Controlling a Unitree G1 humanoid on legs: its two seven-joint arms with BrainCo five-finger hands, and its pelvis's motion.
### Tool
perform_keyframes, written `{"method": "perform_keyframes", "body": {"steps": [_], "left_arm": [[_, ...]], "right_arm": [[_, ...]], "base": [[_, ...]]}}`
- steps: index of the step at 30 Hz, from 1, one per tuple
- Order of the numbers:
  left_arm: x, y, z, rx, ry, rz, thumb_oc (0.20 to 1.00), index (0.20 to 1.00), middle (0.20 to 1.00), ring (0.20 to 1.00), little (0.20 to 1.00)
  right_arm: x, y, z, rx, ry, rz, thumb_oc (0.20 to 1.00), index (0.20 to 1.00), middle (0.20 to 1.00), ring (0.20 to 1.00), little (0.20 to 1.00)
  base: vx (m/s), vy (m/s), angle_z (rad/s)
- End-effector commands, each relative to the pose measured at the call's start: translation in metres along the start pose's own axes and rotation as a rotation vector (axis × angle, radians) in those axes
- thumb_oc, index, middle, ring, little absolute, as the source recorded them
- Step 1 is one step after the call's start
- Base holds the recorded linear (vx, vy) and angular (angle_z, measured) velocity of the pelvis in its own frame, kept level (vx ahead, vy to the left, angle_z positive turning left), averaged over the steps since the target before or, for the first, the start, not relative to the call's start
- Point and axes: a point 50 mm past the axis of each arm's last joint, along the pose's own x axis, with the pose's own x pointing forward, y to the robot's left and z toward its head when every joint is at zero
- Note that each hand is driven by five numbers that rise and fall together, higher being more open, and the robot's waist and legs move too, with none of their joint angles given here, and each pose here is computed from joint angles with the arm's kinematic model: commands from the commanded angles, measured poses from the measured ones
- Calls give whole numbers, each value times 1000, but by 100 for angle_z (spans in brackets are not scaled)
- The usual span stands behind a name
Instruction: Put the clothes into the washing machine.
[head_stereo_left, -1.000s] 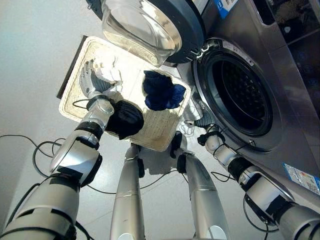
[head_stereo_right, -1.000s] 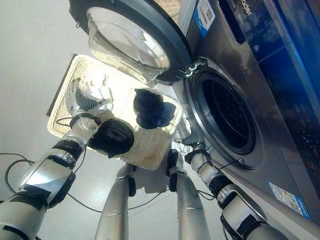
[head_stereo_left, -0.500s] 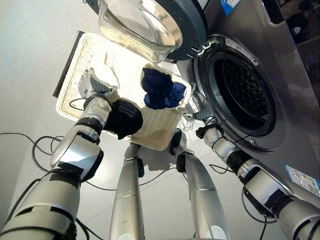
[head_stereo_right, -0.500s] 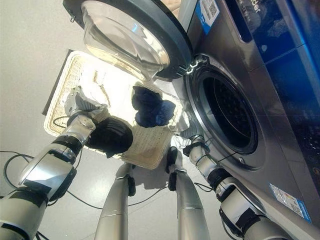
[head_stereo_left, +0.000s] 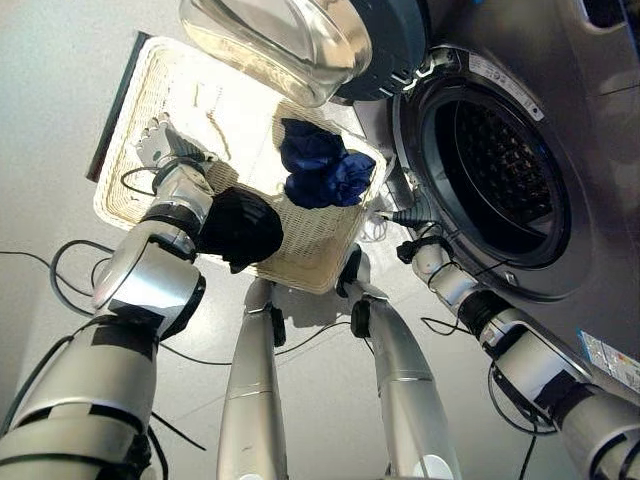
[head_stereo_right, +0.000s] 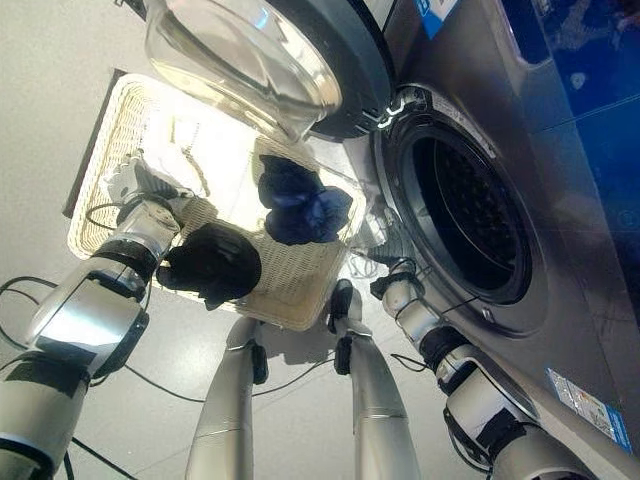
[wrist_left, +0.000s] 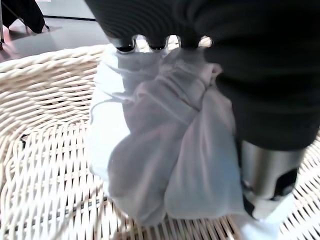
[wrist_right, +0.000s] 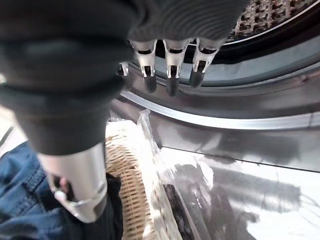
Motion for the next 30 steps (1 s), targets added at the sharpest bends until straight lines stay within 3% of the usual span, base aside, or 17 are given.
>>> {"method": "perform_keyframes", "body": {"steps": [1, 4, 5, 30], "left_arm": [[-12, -35, -43, 14, 180, -202, 1000, 1000, 1000, 1000, 1000], [-12, -38, -36, 10, 142, -254, 1000, 1000, 1000, 1000, 1000], [-14, -42, -30, 4, 112, -303, 200, 200, 200, 200, 200], [-10, -37, -35, -7, 85, -258, 200, 200, 200, 200, 200]], "right_arm": [[1, -5, 10, 100, -31, -69, 1000, 1000, 1000, 1000, 1000], [2, -6, 13, 106, -33, -84, 1000, 1000, 1000, 1000, 1000], [3, -9, 13, 107, -28, -103, 1000, 1000, 1000, 1000, 1000], [2, -16, 3, 141, -6, -139, 1000, 1000, 1000, 1000, 1000]], "base": [[0, 0, 0], [-5, 18, 0], [-20, 43, 1], [-1, 2, 0]]}}
